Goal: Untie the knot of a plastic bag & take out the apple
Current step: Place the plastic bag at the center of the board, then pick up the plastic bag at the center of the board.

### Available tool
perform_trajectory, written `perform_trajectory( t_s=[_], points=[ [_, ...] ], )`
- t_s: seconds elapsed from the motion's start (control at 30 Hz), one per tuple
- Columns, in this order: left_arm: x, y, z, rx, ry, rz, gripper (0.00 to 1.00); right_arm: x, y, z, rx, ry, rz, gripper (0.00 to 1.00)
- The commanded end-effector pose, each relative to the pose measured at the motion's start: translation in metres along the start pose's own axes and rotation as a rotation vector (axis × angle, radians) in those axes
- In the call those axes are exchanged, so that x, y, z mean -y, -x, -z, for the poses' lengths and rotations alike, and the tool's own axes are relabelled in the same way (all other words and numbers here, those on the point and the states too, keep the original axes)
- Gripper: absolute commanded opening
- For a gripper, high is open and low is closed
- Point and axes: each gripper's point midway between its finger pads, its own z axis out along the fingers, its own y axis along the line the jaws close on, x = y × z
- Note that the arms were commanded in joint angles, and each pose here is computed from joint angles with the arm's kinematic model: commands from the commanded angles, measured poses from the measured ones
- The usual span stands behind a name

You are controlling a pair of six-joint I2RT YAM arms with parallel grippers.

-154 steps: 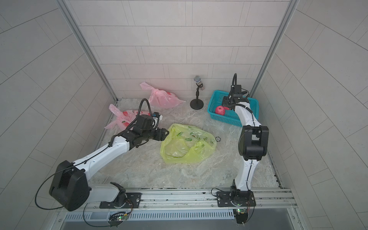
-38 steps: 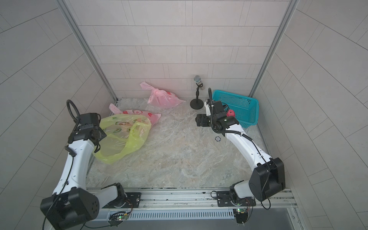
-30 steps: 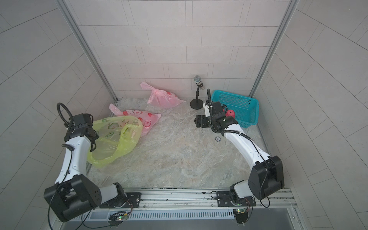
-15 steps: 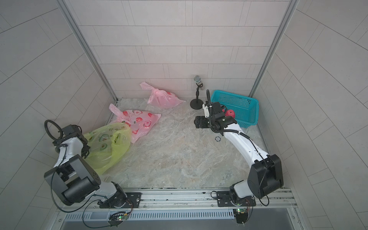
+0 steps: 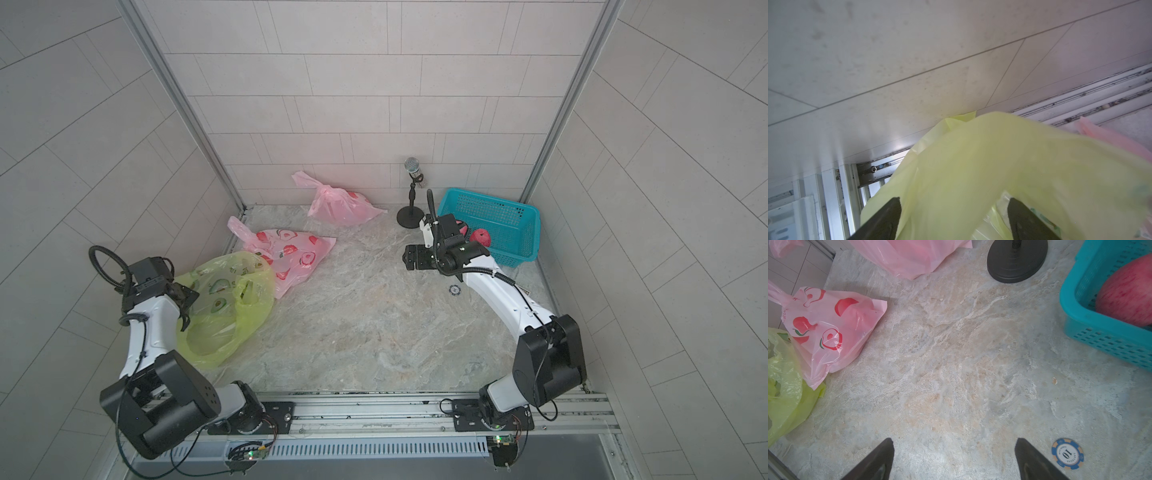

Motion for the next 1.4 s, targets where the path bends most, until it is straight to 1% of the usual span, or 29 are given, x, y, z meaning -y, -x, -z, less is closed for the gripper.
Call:
perform_trajectory(
  t_s=[0.0,0.03,0.13,0.17,0.2,0.23,0.3,0.4,0.43,0.47,0.53,0.63,0.77,0.9,0.97,1.07,1.13,1.2,1.27,1.37],
  points=[
    [0.009,0.017,0.018,0.035,-0.046,0.047,0.87,-0.006,0.008,0.006,0.009,0.008,0.018,0.93],
    [0.015,0.022,0.024,0.042,-0.077,0.042,0.87,-0.007,0.009,0.006,0.011,0.009,0.02,0.93],
    [0.026,0.032,0.038,0.071,-0.104,0.014,0.85,-0.008,0.01,0.008,0.015,0.013,0.02,0.93],
    [0.026,0.034,0.039,0.073,-0.107,0.015,0.85,-0.008,0.01,0.009,0.017,0.014,0.02,0.93],
    [0.033,0.035,0.039,0.068,-0.136,0.012,0.85,-0.009,0.011,0.01,0.02,0.014,0.022,0.93],
    [0.043,0.033,0.038,0.045,-0.182,-0.017,0.85,-0.009,0.011,0.011,0.022,0.013,0.022,0.93],
    [0.048,0.027,0.039,0.011,-0.191,-0.046,0.85,-0.008,0.011,0.011,0.024,0.012,0.023,0.93],
    [0.04,0.017,0.035,-0.005,-0.171,0.015,0.84,-0.009,0.008,0.009,0.021,0.022,0.015,0.93],
    [0.043,0.015,0.038,-0.011,-0.194,0.0,0.84,-0.01,0.007,0.01,0.021,0.026,0.015,0.93],
    [0.049,0.015,0.044,-0.003,-0.222,-0.025,0.84,-0.009,0.006,0.01,0.02,0.026,0.012,0.93],
    [0.065,0.019,0.059,0.033,-0.265,-0.12,0.84,-0.009,0.004,0.009,0.017,0.027,0.012,0.93],
    [0.083,0.021,0.075,0.041,-0.322,-0.208,0.84,-0.011,0.003,0.008,0.012,0.036,0.011,0.93],
    [0.113,0.022,0.097,0.065,-0.409,-0.303,0.83,-0.015,0.004,0.008,0.009,0.042,0.022,0.93],
    [0.138,0.015,0.106,0.067,-0.453,-0.367,0.82,-0.017,0.005,0.009,0.012,0.043,0.025,0.93],
    [0.158,0.008,0.11,0.061,-0.496,-0.422,0.82,-0.017,0.004,0.009,0.012,0.04,0.026,0.93],
    [0.19,-0.004,0.107,0.042,-0.57,-0.453,0.82,-0.015,0.003,0.008,0.009,0.033,0.026,0.94],
    [0.206,-0.01,0.099,0.03,-0.585,-0.456,0.82,-0.015,0.003,0.008,0.01,0.031,0.027,0.94],
    [0.218,-0.012,0.087,0.038,-0.572,-0.458,0.82,-0.014,0.003,0.008,0.01,0.027,0.027,0.94],
    [0.233,-0.014,0.073,0.038,-0.585,-0.435,0.82,-0.013,0.002,0.008,0.01,0.02,0.026,0.94],
    [0.247,-0.009,0.053,0.061,-0.558,-0.424,0.82,-0.011,0.002,0.006,0.007,0.012,0.025,0.94]
  ],
)
